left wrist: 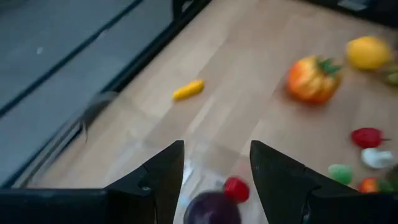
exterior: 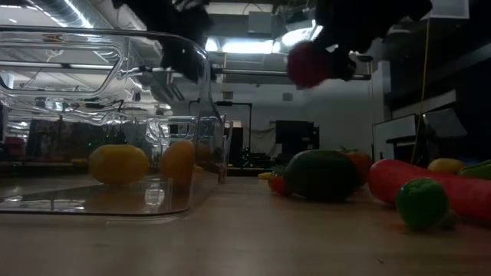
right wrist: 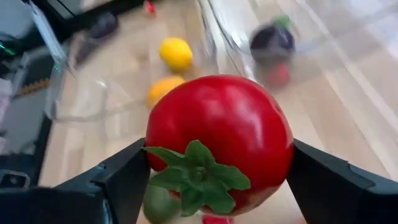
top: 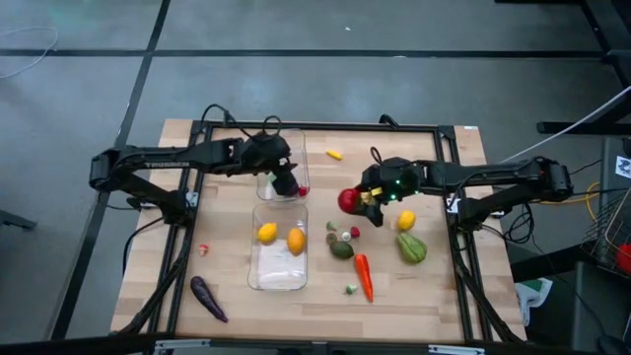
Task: Sort produce into baskets
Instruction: Put the red tomato into the bottom transparent bin
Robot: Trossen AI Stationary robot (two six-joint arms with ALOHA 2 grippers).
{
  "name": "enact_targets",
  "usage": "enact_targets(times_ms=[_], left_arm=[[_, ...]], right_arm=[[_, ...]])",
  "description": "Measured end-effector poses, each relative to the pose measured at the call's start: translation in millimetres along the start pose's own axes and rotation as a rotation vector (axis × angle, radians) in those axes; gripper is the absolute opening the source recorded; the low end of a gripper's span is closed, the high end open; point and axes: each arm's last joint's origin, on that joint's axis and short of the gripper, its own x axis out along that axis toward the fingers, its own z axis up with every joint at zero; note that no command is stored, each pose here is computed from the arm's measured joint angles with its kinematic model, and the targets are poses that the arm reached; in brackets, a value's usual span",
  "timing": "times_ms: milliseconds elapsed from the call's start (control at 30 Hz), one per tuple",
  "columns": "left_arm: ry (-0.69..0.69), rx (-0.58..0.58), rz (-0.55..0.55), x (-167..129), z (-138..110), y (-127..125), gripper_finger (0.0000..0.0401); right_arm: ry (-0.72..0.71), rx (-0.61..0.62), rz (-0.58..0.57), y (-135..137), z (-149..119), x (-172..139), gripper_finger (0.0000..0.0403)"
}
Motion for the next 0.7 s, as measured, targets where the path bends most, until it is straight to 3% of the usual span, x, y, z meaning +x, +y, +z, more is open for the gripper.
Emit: enact_targets(times_ms=[167, 333, 500, 700], left_arm=[[-0.076, 0.031, -0.058, -31, 12, -8, 0.018], [-0.094, -0.018, -0.112, -71, 6, -7, 0.018], [-0.031, -0.088, -0.162, -103, -10, -7, 0.018], [0.097, -0.078, -0.201, -125, -33, -12, 0.018]], right_arm=[[-0.044, -0.011, 0.061, 3, 9, 11, 0.0326], [-0.052, -0.027, 0.083, 5, 22, 24, 0.0326], [-0.059, -0.069, 0.083, 9, 42, 41, 0.0326], [-0.059, -0.077, 0.084, 11, 64, 68, 0.0326]])
